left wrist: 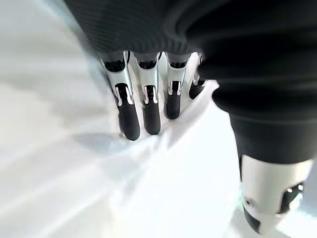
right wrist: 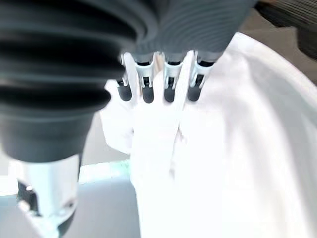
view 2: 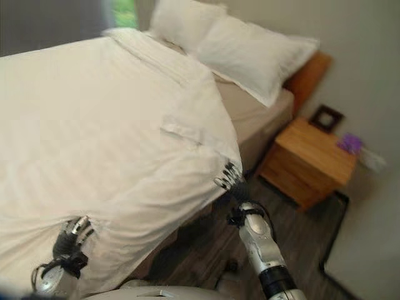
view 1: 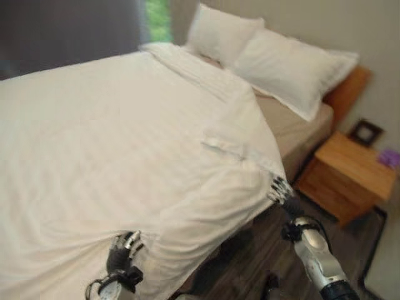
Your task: Making the bed.
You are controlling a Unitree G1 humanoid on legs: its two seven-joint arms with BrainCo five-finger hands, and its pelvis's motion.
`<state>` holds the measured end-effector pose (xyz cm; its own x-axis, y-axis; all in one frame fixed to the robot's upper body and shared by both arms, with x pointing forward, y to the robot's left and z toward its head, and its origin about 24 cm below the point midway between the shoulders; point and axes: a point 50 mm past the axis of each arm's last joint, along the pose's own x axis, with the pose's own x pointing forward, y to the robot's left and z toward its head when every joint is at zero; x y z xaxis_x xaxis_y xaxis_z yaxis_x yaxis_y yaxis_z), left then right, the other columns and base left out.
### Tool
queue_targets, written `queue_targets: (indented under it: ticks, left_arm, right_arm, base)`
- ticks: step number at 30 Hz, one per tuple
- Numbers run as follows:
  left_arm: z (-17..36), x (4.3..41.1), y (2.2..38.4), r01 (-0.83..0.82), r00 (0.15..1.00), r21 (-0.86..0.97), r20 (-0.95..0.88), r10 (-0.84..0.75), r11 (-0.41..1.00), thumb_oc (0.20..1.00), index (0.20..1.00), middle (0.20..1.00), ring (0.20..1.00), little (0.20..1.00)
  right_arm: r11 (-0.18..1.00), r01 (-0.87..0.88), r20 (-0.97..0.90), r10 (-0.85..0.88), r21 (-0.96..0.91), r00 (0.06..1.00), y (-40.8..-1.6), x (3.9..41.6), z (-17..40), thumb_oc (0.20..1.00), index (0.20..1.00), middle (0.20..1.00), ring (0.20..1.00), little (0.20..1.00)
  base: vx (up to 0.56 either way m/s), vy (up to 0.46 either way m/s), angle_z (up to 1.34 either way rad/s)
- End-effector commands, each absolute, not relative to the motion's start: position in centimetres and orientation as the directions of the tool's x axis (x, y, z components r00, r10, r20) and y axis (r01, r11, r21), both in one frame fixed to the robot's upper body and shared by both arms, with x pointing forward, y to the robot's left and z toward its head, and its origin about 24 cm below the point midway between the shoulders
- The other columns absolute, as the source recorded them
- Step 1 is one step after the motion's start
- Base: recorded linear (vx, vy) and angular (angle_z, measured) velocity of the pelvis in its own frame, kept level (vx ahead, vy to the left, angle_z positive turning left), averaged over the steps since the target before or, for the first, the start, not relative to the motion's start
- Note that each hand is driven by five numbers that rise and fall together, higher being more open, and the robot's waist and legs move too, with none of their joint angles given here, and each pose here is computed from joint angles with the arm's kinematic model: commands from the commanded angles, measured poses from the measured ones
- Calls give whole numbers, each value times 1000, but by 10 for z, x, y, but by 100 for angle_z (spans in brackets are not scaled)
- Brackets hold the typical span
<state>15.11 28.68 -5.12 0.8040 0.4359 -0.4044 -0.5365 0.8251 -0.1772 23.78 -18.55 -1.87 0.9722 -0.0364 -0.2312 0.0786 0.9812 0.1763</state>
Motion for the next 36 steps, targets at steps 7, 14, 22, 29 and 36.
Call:
queue_targets:
  ticks: [7,14,22,29,36]
  left_arm:
    - [-38,203,227,-331,933,-433,-281,224,838,1000,1000,1000,1000,1000]
    - [-53,184,223,-408,901,-503,-356,247,762,1000,1000,1000,1000,1000]
    - [-44,192,219,-363,919,-457,-319,231,812,1000,1000,1000,1000,1000]
    - [-38,201,224,-365,922,-447,-294,252,817,1000,1000,1000,1000,1000]
    - [-28,202,239,-350,928,-345,-252,273,871,1000,1000,1000,1000,1000]
  right_arm:
    - [984,151,-31,-149,97,988,-230,257,27,1000,1000,1000,1000,1000]
    - [954,294,-87,-289,62,953,-256,237,16,1000,1000,1000,1000,1000]
    - [933,340,-161,-319,119,934,-247,226,-5,1000,1000,1000,1000,1000]
    - [943,286,-146,-263,171,954,-229,231,-3,1000,1000,1000,1000,1000]
    - [952,247,-145,-222,182,964,-220,233,-3,1000,1000,1000,1000,1000]
  base:
    - [112,-507,83]
    - [-94,-416,73]
    - [-55,-76,27]
    - [-11,62,-6]
    - [140,-68,-24]
